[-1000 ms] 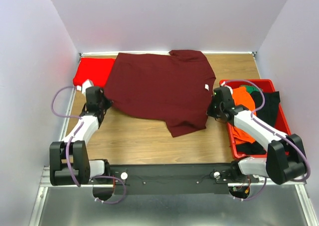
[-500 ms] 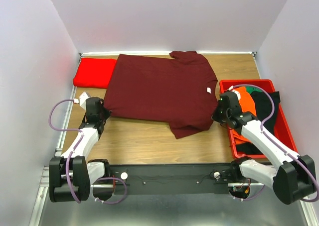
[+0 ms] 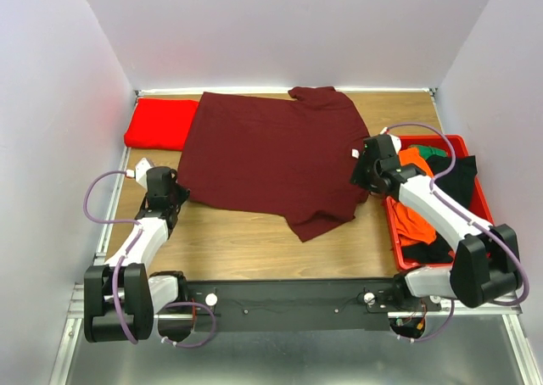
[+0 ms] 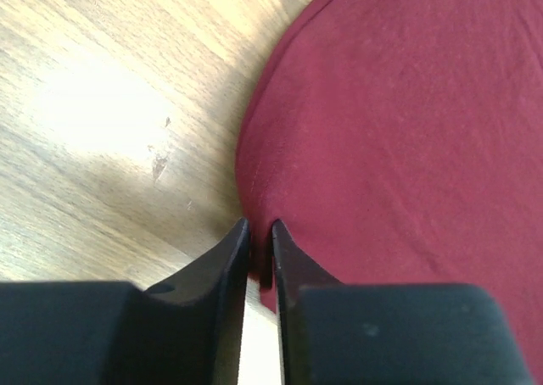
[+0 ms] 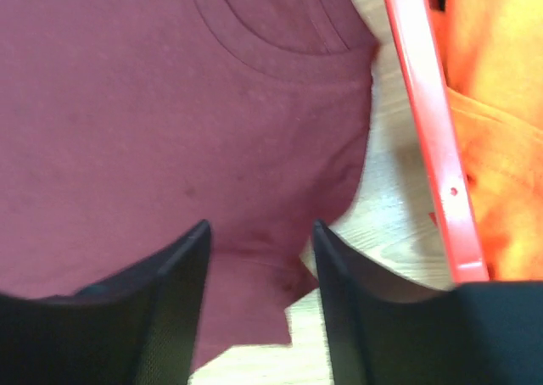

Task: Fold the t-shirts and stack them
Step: Flatten the tshirt out

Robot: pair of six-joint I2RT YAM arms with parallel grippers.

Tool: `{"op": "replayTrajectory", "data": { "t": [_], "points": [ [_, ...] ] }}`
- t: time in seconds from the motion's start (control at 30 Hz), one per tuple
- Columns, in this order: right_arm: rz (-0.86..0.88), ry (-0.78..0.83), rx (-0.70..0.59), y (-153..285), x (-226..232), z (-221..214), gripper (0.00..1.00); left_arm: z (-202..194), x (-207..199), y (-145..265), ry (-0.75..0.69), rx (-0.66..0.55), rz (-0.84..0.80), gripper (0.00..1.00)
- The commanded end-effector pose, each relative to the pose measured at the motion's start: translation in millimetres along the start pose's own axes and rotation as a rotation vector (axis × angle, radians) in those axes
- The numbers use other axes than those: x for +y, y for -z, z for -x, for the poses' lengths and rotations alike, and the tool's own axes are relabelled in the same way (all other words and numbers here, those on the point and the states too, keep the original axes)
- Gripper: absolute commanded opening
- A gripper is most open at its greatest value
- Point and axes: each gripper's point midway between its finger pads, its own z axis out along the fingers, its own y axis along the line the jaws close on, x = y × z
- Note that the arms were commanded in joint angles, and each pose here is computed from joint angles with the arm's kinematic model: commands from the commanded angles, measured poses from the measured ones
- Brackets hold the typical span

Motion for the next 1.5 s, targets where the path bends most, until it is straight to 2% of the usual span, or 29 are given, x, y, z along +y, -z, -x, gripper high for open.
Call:
{"op": "replayTrajectory", "data": {
  "t": [0.0, 0.07, 0.23, 0.33, 0.4, 0.47, 0.7, 0.9, 1.13, 1.33, 1.4, 1.47],
  "points": [
    [0.015, 0.018, -0.037, 11.1, 3.1, 13.0, 0.61, 4.2, -1.0, 0.2, 0.004, -0.028, -0.018, 0.25],
    [0.046, 0.025, -0.044, 19.6, 7.3, 8.7, 0.61, 3.3, -0.6, 0.5, 0.008, -0.031, -0.022, 0.25],
    [0.11, 0.052, 0.002, 37.8, 29.8, -36.0, 0.57, -1.6, 2.5, -0.4, 0.01, -0.022, -0.02, 0.25],
    [0.151, 0.147, 0.066, 46.1, 58.1, -91.4, 0.51, -1.7, -0.3, 0.9, 0.005, -0.018, -0.033, 0.25],
    [0.131, 0.17, 0.082, 42.8, 61.6, -111.0, 0.45, -0.6, -1.0, 2.1, 0.006, -0.024, -0.038, 0.25],
    [0.113, 0.249, 0.108, 37.5, 67.9, -135.1, 0.43, 2.1, -2.8, 3.7, 0.008, -0.034, -0.045, 0.25],
    [0.111, 0.395, 0.097, 24.3, 95.0, -166.0, 0.44, 3.9, -5.3, 4.6, 0.005, -0.034, -0.054, 0.25],
    [0.063, 0.481, 0.133, 9.6, 92.7, -190.0, 0.41, 2.4, -7.9, 5.9, -0.001, -0.026, -0.068, 0.25],
    [0.157, 0.516, 0.255, 32.5, 108.9, -235.3, 0.38, 6.5, -13.2, 7.7, -0.008, -0.03, -0.087, 0.25],
    [0.255, 0.517, 0.334, 60.6, 127.9, -254.7, 0.36, 9.3, -18.4, 10.1, -0.014, -0.029, -0.102, 0.24],
    [0.278, 0.517, 0.347, 67.4, 132.0, -258.2, 0.36, 10.8, -20.0, 10.6, -0.014, -0.031, -0.108, 0.24],
    [0.28, 0.502, 0.325, 69.7, 134.2, -252.2, 0.42, 10.3, -20.1, 10.4, -0.013, -0.029, -0.108, 0.24]
  ]
}}
